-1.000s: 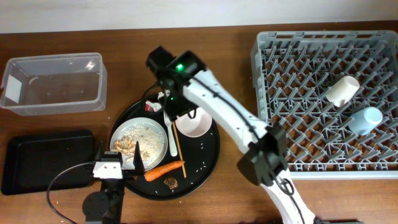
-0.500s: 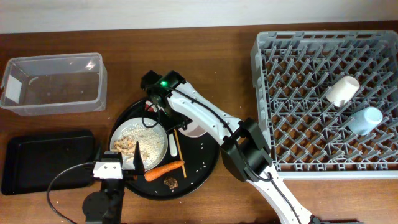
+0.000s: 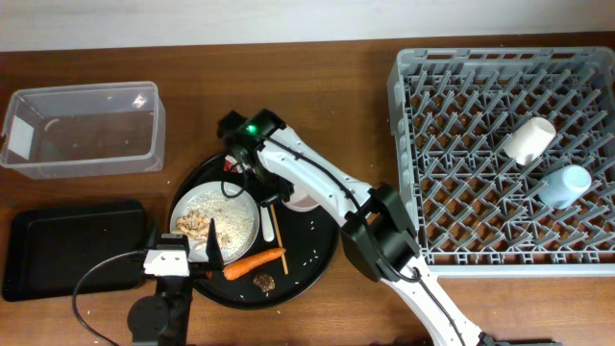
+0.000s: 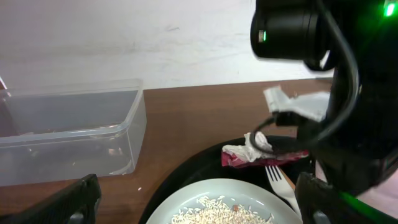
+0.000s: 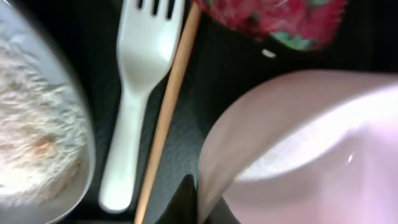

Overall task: Sort waste into correct bins and load items into the dishwasher rack
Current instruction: 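Reach the right gripper to the pink bowl and grasp its rim, then carry the pink bowl with the right gripper and place it in the rack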

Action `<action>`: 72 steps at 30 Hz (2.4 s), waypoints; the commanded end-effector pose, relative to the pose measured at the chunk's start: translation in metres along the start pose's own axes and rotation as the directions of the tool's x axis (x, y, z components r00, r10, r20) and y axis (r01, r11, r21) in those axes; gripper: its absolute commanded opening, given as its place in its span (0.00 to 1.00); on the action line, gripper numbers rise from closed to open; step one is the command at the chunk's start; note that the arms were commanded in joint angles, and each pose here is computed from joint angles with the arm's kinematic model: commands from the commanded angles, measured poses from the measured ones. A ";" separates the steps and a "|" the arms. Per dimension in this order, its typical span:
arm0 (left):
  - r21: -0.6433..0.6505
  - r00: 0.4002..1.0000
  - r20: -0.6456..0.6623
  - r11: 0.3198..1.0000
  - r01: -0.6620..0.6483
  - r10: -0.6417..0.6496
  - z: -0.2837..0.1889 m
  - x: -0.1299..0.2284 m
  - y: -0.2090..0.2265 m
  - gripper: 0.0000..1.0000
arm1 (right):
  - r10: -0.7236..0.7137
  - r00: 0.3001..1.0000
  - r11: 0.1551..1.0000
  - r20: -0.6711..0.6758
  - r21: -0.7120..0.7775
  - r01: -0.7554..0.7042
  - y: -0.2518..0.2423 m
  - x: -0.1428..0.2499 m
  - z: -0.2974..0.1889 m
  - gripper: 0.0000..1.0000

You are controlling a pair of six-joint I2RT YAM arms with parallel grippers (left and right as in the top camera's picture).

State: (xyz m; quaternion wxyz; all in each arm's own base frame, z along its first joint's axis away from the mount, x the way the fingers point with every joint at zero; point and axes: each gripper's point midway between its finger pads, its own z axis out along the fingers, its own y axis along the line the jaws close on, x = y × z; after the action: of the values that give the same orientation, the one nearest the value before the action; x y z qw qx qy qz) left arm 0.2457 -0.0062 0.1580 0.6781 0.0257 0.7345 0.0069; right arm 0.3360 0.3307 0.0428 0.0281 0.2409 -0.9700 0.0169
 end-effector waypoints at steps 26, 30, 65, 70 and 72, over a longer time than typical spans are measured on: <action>-0.005 1.000 -0.001 1.000 -0.004 0.004 0.000 0.002 0.001 0.99 | 0.757 0.592 0.581 0.276 -0.700 -0.416 -0.320 0.200 -0.156 0.04; -0.005 1.000 -0.001 1.000 -0.004 0.004 0.000 0.002 0.001 0.99 | 0.852 0.388 0.471 0.351 -0.839 -0.274 -0.361 0.225 -0.137 0.04; -0.006 1.000 -0.001 1.000 -0.004 0.004 0.000 0.002 0.001 0.99 | 0.956 0.290 0.227 0.041 -0.728 -0.647 -0.375 0.267 -0.102 0.66; -0.005 1.000 -0.001 1.000 -0.004 0.004 0.000 0.002 0.001 0.99 | 0.953 0.267 0.289 0.141 -0.682 -0.672 -0.375 0.279 -0.163 0.99; -0.006 1.000 -0.001 1.000 -0.004 0.004 0.000 0.002 0.001 0.99 | 0.947 0.259 0.318 0.191 -0.675 -0.666 -0.370 0.283 -0.189 0.99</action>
State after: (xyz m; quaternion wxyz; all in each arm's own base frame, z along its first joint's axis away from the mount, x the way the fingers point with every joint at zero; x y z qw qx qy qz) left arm 0.2457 -0.0062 0.1580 0.6781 0.0257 0.7345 0.0069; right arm 0.2730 -0.1201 0.2176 -0.1707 -0.3498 -0.8685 -0.3070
